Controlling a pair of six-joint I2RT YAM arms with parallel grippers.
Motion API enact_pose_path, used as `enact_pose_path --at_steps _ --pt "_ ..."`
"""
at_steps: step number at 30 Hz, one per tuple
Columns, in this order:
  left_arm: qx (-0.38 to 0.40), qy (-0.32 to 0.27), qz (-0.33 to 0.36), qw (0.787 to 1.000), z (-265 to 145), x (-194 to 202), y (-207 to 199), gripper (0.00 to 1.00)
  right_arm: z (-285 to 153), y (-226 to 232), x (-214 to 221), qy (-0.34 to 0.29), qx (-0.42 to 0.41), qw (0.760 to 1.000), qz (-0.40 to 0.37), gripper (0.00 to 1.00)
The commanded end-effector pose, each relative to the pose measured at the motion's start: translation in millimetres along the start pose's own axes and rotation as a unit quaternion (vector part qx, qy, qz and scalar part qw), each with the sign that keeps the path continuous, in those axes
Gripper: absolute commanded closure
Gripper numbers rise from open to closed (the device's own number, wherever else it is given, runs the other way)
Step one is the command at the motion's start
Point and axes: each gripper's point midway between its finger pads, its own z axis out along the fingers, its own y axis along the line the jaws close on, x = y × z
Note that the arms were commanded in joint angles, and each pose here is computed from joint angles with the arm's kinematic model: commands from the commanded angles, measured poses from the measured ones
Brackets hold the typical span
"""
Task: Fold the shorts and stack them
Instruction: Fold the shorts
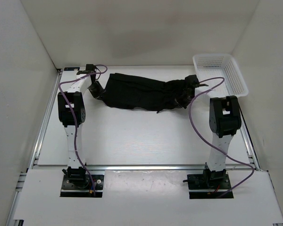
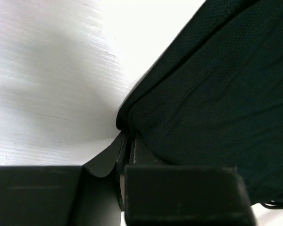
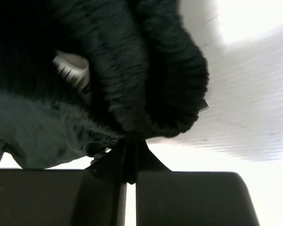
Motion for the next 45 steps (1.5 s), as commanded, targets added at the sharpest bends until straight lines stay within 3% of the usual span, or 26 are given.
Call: enact_pose_path --at_steps 1,10,14,19,20,26,32,33,34,35,36,37,38,39,42,45 --pt "-0.006 -0.034 -0.007 0.999 -26 -18 2 0.9 -13 27 -17 -0.04 -0.011 0.999 -0.022 1.0" --pt "0.08 -0.138 -0.019 0.987 -127 -95 -25 0.9 -82 96 -66 -0.127 -0.06 0.984 -0.111 1.0" --pt "0.106 -0.157 -0.024 0.982 -167 -104 -25 0.9 -116 120 -77 -0.151 -0.094 0.975 -0.129 1.0" --pt "0.101 -0.149 -0.03 0.983 -185 -72 -7 0.9 -120 84 -49 -0.131 -0.077 0.979 -0.135 1.0" --pt "0.086 -0.123 -0.035 0.988 -161 -53 6 0.9 -116 79 -38 -0.126 -0.077 0.979 -0.14 1.0" --pt "-0.007 -0.054 -0.06 0.997 -120 44 70 0.9 -96 -8 50 -0.068 -0.017 0.984 -0.162 1.0" --pt "-0.069 -0.03 -0.103 0.992 -108 100 121 0.9 -88 -84 100 -0.038 0.04 0.984 -0.172 1.0" --pt "-0.072 -0.034 -0.109 0.991 -111 104 124 0.9 -88 -91 104 -0.035 0.045 0.985 -0.166 0.97" --pt "-0.08 -0.022 -0.115 0.99 -106 115 130 0.9 -88 -97 107 -0.033 0.047 0.985 -0.165 0.79" --pt "-0.087 -0.019 -0.115 0.989 -104 119 133 0.88 -89 -106 112 -0.028 0.053 0.985 -0.164 0.68" --pt "-0.084 -0.024 -0.115 0.99 -107 118 132 0.86 -91 -107 113 -0.029 0.051 0.985 -0.165 0.58" --pt "-0.088 -0.018 -0.111 0.99 -105 122 135 0.83 -94 -110 115 -0.026 0.056 0.985 -0.164 0.39" --pt "-0.086 -0.021 -0.111 0.99 -107 122 135 0.75 -100 -108 115 -0.031 0.049 0.983 -0.172 0.31" --pt "-0.081 -0.018 -0.105 0.991 -107 122 133 0.62 -103 -110 116 -0.03 0.05 0.982 -0.181 0.26" --pt "-0.073 -0.03 -0.092 0.993 -115 114 129 0.09 -119 -105 102 -0.044 0.04 0.981 -0.183 0.15" --pt "-0.069 -0.037 -0.092 0.993 -122 107 124 0.08 -125 -96 91 -0.037 0.007 0.982 -0.186 0.13"
